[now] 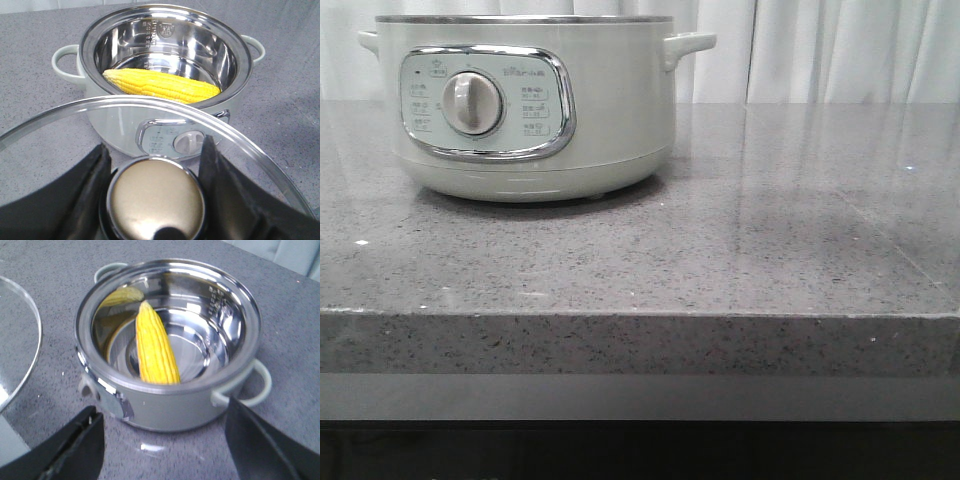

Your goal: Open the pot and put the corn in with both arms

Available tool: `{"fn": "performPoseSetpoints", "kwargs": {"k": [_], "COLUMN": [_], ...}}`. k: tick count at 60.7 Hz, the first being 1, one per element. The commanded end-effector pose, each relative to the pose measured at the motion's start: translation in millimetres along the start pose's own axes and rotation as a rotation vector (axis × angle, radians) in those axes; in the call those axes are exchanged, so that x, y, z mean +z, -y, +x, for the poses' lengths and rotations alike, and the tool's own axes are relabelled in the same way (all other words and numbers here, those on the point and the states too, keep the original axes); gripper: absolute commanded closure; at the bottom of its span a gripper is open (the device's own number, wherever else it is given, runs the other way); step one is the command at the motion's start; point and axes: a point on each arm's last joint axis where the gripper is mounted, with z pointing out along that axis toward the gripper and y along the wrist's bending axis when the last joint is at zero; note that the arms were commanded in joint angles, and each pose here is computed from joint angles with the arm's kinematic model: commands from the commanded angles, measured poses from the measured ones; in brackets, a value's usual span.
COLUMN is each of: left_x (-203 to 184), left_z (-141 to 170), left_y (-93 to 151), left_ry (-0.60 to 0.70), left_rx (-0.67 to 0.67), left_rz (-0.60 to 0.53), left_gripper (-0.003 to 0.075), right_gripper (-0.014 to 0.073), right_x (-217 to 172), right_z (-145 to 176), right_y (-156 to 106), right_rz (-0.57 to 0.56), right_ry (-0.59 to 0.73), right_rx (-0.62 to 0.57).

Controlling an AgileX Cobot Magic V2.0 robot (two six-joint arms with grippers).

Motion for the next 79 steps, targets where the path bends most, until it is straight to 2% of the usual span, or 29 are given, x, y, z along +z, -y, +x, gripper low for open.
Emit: {"fn": "performPoseSetpoints", "kwargs": {"k": [1,13,29,61,70,79], "left_x": [-11.2,-11.2,-11.2,-11.2,-4.7,6.3], "left_z": [-21.2,-21.2,-21.2,-21.4,-29.8,-47.2], "left_y": [1.2,1.2,1.2,1.3,2.3,4.5], "left_ry": [0.174,0.174,0.174,0.176,0.261,0.417], "left_rx": [-0.016,-0.016,-0.016,-0.016,-0.024,-0.059], "left_rz": [0.015,0.015,0.015,0.015,0.027,0.057], "left_gripper": [0.0491,0.0491,0.0491,0.0491,0.0491,0.0491], "right_gripper": [0.0065,0.0065,0.0065,0.0065,0.0065,0.0065], "right_x": [-29.9,-59.1,-78.6,-83.9,-83.9,-83.9], "right_z": [1.8,48.0,86.8,90.8,90.8,90.8], "right_y": [-1.4,-3.9,-5.5,-6.1,-6.1,-6.1], "right_rz": [0.027,0.046,0.059,0.061,0.061,0.061], "right_ry": [0.159,0.203,0.241,0.256,0.256,0.256], "right_rx": [-0.014,-0.008,-0.005,-0.006,-0.006,-0.006]}}
